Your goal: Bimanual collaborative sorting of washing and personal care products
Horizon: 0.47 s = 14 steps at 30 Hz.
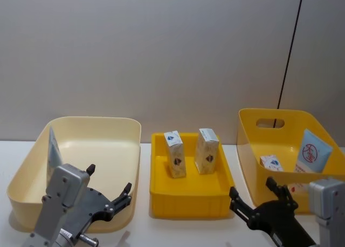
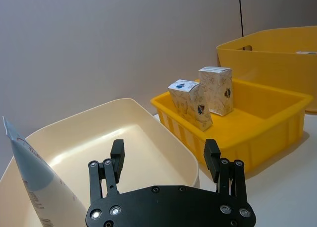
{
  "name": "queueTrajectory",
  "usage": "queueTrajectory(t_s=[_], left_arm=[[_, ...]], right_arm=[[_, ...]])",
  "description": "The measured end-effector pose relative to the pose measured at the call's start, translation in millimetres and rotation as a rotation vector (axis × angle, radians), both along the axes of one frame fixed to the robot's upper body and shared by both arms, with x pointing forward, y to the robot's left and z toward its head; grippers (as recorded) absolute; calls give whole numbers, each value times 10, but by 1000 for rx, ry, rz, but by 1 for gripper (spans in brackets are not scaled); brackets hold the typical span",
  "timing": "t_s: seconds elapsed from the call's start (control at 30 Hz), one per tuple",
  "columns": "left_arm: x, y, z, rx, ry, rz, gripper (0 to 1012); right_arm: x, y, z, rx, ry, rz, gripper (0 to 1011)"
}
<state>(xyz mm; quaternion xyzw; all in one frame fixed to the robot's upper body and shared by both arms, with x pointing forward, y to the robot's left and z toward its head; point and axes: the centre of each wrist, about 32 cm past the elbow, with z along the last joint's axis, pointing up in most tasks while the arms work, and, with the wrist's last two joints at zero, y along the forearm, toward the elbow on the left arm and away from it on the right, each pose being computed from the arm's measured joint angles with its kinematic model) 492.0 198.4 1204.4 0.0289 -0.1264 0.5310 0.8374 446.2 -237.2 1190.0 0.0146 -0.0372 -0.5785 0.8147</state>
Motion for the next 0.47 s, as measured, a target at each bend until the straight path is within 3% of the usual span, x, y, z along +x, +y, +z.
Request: queueTrajectory(t_s=[0.47], left_arm=[[0,0,0,0,0,0,1001]], right_arm=[[-30,4,-13,-1,7,5,1001]])
